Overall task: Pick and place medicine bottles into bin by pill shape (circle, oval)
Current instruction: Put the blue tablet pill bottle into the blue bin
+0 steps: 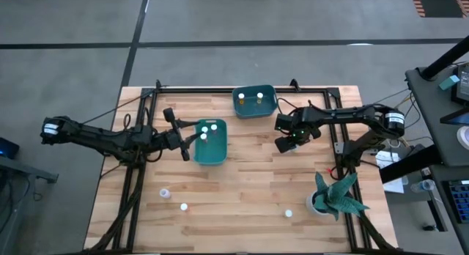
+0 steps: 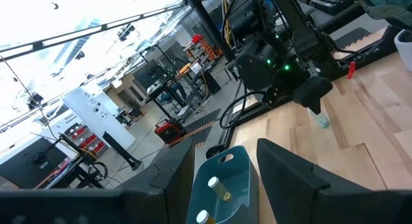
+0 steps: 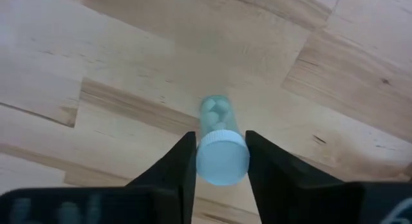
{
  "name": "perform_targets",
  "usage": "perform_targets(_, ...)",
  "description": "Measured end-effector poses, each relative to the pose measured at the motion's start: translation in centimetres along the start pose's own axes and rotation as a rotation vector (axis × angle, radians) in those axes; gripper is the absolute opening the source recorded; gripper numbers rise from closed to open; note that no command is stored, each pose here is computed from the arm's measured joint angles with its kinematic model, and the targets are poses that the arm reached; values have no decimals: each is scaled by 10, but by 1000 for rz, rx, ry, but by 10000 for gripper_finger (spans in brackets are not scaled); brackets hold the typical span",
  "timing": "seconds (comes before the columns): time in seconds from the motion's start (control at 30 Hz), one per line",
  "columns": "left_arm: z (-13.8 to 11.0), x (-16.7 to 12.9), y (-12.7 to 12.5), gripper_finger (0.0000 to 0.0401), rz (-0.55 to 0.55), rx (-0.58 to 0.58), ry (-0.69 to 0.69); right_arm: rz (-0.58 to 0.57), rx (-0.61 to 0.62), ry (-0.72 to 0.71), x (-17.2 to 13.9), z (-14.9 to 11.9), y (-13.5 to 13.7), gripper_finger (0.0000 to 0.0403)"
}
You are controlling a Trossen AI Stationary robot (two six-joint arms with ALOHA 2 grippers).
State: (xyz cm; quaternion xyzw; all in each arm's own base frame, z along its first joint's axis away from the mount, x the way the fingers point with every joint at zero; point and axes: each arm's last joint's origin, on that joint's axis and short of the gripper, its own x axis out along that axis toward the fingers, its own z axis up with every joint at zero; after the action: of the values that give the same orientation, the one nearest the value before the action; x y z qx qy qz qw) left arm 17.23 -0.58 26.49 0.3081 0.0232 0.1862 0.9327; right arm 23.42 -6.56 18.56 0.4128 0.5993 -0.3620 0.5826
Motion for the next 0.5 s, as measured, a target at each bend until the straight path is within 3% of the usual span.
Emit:
perform_targets(0.3,0,0,0,153,0,0,0,26,-7,-21,-10,4,6,128)
perform_targets(0.5,0,0,0,153,2,-2,-3,88,-36,-74,-37,11,18,110)
